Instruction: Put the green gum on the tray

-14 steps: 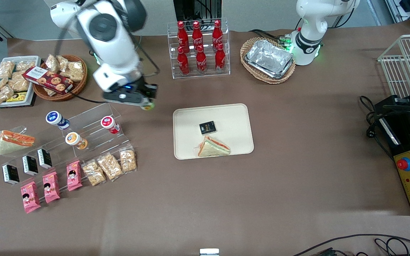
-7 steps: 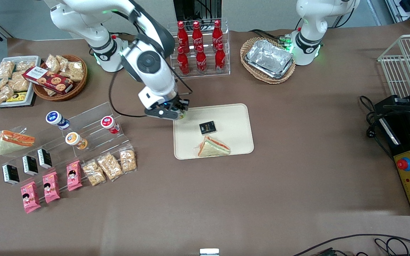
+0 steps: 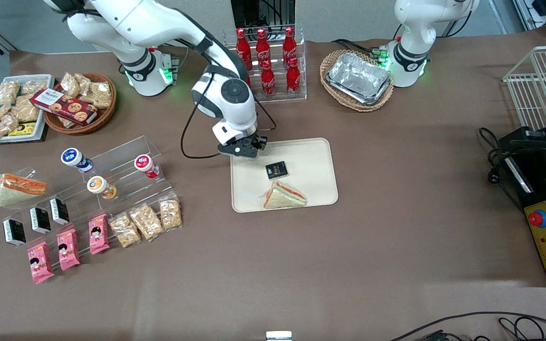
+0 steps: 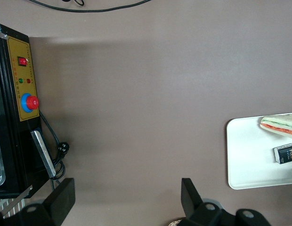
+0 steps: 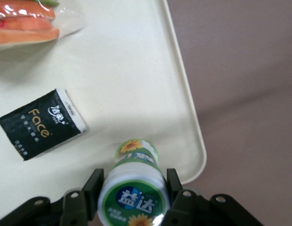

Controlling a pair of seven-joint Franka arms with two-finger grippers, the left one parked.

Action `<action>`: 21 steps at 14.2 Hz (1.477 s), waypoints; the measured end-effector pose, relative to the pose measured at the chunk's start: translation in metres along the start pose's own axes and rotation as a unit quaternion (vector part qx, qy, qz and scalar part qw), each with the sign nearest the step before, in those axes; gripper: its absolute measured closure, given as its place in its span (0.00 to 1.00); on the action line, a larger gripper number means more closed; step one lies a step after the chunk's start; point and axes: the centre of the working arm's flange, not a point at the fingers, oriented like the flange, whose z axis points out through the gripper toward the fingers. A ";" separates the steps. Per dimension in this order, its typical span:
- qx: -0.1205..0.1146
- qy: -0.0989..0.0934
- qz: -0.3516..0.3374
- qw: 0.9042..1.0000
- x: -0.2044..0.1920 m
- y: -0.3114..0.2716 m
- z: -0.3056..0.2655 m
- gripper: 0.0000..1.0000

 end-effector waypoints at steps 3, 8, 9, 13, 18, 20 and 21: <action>0.003 -0.005 0.002 1.000 0.003 0.001 0.013 0.41; 0.004 -0.005 0.004 1.000 0.004 0.001 0.013 0.37; 0.004 -0.005 0.006 1.000 0.004 0.001 0.013 0.35; 0.005 -0.004 0.013 1.000 0.006 0.001 0.012 0.00; 0.004 0.021 0.018 1.000 0.020 0.003 -0.027 0.00; -0.010 0.037 0.020 0.999 0.032 0.011 -0.059 0.00; -0.016 0.044 0.015 0.999 0.040 0.018 -0.075 0.00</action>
